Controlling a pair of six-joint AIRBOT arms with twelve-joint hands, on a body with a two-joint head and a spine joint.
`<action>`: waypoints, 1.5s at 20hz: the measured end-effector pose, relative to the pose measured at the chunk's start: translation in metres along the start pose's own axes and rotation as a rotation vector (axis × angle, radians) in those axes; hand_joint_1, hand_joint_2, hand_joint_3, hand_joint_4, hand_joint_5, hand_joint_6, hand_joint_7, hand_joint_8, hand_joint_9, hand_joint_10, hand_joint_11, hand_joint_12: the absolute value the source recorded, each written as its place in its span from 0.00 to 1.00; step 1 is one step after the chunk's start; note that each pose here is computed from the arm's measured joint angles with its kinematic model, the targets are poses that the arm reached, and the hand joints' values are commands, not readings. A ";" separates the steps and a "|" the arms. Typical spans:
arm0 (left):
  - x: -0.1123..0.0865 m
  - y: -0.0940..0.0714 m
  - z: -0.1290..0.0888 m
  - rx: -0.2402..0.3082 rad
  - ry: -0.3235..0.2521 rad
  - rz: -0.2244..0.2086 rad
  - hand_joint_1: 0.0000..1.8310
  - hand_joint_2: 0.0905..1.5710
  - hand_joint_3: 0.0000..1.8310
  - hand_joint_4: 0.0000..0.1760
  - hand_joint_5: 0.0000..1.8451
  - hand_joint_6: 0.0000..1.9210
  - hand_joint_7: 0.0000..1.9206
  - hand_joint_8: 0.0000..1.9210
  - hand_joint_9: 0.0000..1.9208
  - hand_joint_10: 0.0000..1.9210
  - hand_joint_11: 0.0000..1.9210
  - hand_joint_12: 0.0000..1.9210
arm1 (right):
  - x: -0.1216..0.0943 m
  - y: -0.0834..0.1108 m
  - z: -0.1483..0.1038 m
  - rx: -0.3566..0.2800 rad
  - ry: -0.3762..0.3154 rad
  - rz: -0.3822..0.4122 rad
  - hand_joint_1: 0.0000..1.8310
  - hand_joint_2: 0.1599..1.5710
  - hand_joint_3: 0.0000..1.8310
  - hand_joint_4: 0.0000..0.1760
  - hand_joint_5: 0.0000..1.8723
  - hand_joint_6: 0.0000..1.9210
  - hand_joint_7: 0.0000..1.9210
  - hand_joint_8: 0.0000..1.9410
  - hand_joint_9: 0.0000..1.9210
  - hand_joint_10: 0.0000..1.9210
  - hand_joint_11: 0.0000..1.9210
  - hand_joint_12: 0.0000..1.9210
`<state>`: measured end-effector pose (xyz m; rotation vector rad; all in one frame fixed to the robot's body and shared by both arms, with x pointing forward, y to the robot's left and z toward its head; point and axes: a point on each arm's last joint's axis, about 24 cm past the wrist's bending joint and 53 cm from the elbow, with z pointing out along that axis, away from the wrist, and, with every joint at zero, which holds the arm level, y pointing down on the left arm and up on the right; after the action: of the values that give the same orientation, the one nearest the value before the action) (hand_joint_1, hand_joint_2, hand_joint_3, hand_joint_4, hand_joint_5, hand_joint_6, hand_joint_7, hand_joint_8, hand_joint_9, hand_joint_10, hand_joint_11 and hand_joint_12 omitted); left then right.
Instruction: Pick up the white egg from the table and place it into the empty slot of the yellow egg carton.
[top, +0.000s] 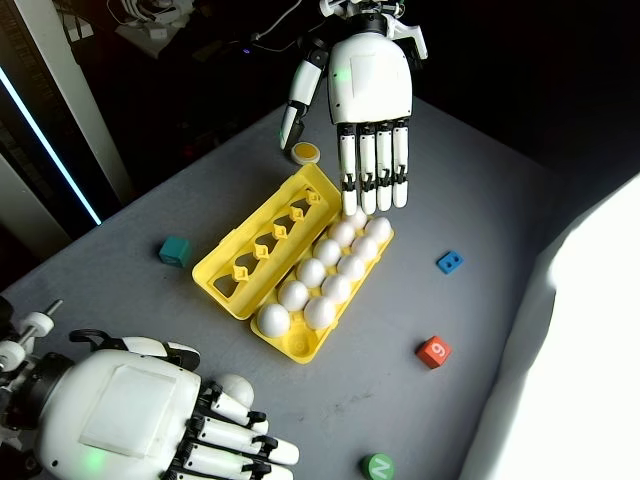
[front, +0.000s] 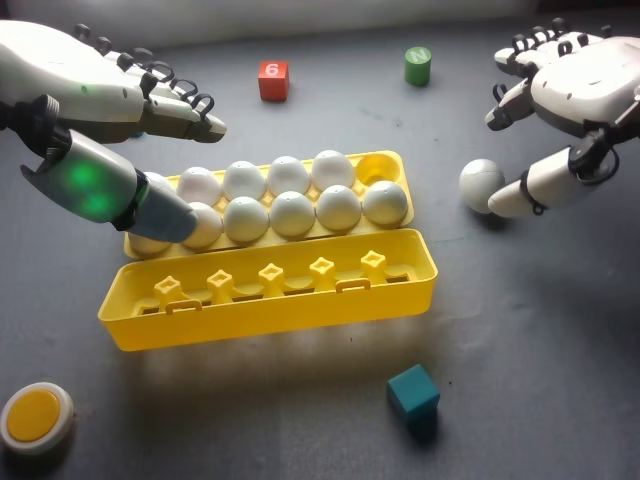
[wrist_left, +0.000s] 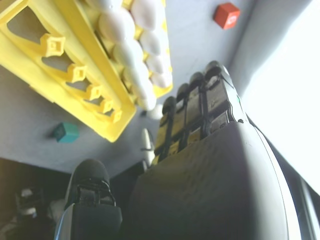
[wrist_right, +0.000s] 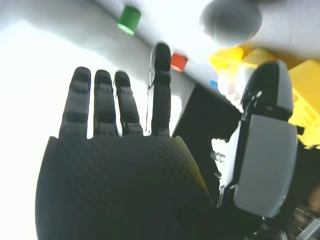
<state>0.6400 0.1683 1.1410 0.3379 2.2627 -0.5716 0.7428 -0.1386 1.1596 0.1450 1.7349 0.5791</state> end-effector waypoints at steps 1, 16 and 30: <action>0.000 0.000 0.000 0.000 0.000 0.000 0.00 0.74 0.00 0.00 0.02 0.00 0.02 0.00 0.01 0.00 0.01 0.01 | -0.002 0.000 0.002 0.024 -0.002 0.024 0.34 0.46 0.00 0.30 0.33 0.00 0.01 0.00 0.00 0.00 0.00 0.00; 0.000 -0.002 0.002 0.004 0.002 0.002 0.00 0.73 0.00 0.00 0.03 0.00 0.02 0.00 0.02 0.00 0.01 0.02 | 0.010 -0.007 0.024 0.098 -0.001 0.088 0.33 0.47 0.00 0.41 0.34 0.00 0.01 0.00 0.00 0.00 0.00 0.00; 0.000 -0.002 0.002 0.004 0.002 0.002 0.00 0.74 0.00 0.00 0.05 0.00 0.03 0.00 0.02 0.00 0.01 0.03 | 0.030 0.011 0.028 0.062 0.044 0.090 0.36 0.46 0.00 0.33 0.38 0.01 0.03 0.00 0.00 0.00 0.00 0.00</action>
<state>0.6400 0.1657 1.1407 0.3429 2.2629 -0.5751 0.7589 -0.1087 1.1343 0.2567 1.7962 0.5986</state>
